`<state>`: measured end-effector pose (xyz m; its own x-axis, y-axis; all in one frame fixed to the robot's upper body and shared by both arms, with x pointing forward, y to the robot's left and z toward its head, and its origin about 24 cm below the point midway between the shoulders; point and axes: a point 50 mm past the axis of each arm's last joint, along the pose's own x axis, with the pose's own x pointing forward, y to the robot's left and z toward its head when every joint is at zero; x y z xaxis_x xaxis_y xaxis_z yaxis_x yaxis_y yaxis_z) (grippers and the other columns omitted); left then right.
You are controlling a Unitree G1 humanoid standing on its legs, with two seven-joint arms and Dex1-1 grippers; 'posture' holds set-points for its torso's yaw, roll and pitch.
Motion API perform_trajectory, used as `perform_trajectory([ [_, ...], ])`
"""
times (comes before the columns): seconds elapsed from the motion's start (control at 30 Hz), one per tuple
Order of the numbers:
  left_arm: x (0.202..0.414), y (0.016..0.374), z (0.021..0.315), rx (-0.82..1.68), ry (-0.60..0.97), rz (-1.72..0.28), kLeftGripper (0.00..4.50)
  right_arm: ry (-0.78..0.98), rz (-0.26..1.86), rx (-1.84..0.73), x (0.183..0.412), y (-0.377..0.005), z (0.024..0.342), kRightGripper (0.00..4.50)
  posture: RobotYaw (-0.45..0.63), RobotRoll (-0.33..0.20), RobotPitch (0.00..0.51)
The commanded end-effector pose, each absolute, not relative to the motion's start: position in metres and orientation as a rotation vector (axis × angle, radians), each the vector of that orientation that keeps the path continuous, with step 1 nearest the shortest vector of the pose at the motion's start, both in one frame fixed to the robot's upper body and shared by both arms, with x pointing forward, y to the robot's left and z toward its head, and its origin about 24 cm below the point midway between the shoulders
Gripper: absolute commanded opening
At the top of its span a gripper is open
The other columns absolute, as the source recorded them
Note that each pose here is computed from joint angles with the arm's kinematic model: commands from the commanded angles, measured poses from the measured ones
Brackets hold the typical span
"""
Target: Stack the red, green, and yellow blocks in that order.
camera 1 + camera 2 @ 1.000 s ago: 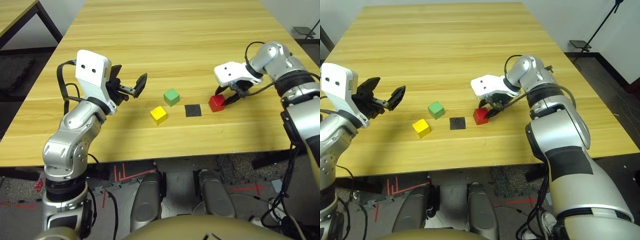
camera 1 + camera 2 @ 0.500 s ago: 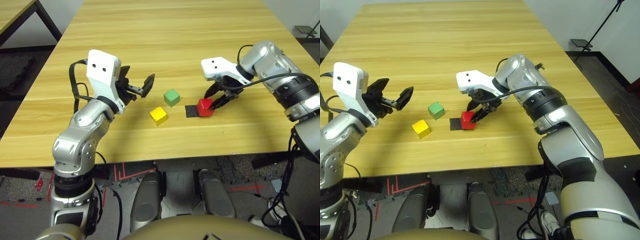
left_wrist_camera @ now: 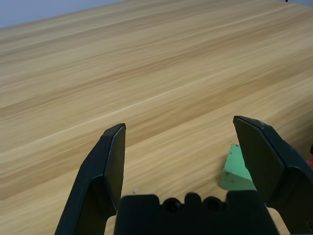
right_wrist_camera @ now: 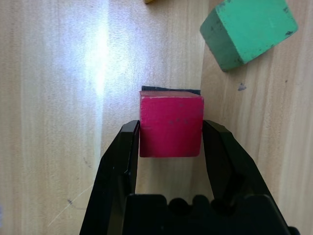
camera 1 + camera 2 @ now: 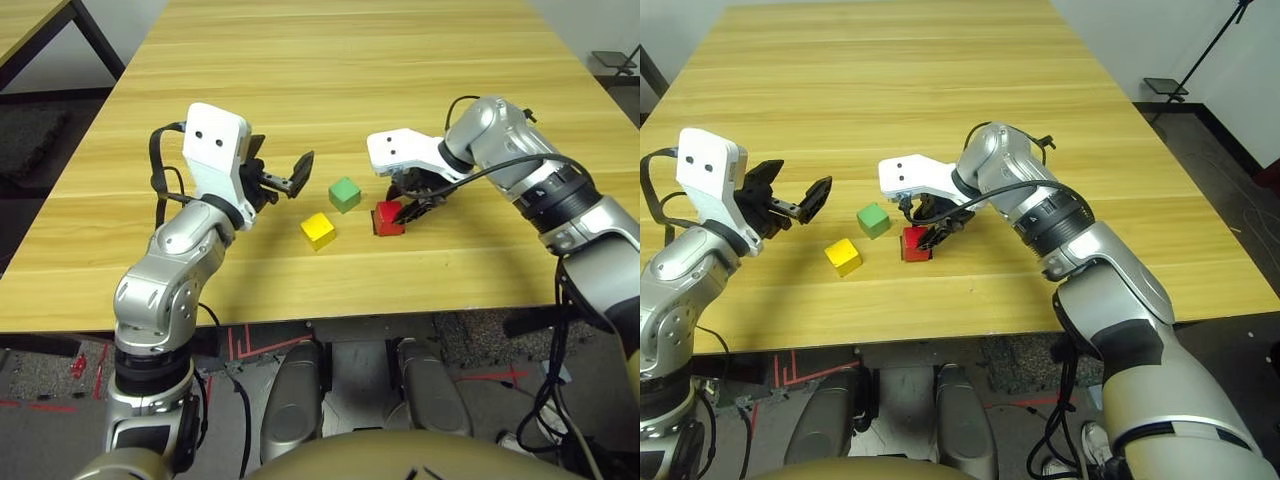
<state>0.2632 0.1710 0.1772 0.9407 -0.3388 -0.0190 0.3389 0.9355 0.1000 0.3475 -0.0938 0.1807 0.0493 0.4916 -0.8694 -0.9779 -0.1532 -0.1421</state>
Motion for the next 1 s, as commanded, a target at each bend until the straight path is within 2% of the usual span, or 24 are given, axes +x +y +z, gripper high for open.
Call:
perform_trajectory([
  [0.03,0.26,0.171,0.176,0.104,0.007,-0.335,4.5,0.652,1.465,-1.018,0.349,-0.096,0.186,2.04,0.57,-0.264,0.14],
  [0.37,0.26,0.172,0.176,0.101,0.006,-0.331,4.5,0.664,1.471,-1.047,0.349,-0.1,0.184,2.04,0.56,-0.263,0.145],
  [0.6,0.261,0.171,0.175,0.099,0.011,-0.35,4.5,0.609,1.523,-0.97,0.346,-0.099,0.185,4.36,0.55,-0.25,0.142],
  [0.63,0.261,0.17,0.175,0.1,0.014,-0.359,4.5,0.594,1.516,-0.939,0.347,-0.101,0.19,4.48,0.55,-0.25,0.142],
  [0.8,0.265,0.166,0.179,0.116,0.053,-0.445,4.5,0.472,1.489,-0.773,0.356,-0.135,0.232,4.48,0.51,-0.23,0.127],
  [0.9,0.272,0.156,0.176,0.144,0.136,-0.537,4.5,0.444,1.417,-0.724,0.358,-0.171,0.243,4.48,0.47,-0.219,0.115],
  [1.0,0.278,0.146,0.174,0.171,0.212,-0.615,4.5,0.449,1.358,-0.714,0.358,-0.192,0.246,4.48,0.44,-0.205,0.104],
])
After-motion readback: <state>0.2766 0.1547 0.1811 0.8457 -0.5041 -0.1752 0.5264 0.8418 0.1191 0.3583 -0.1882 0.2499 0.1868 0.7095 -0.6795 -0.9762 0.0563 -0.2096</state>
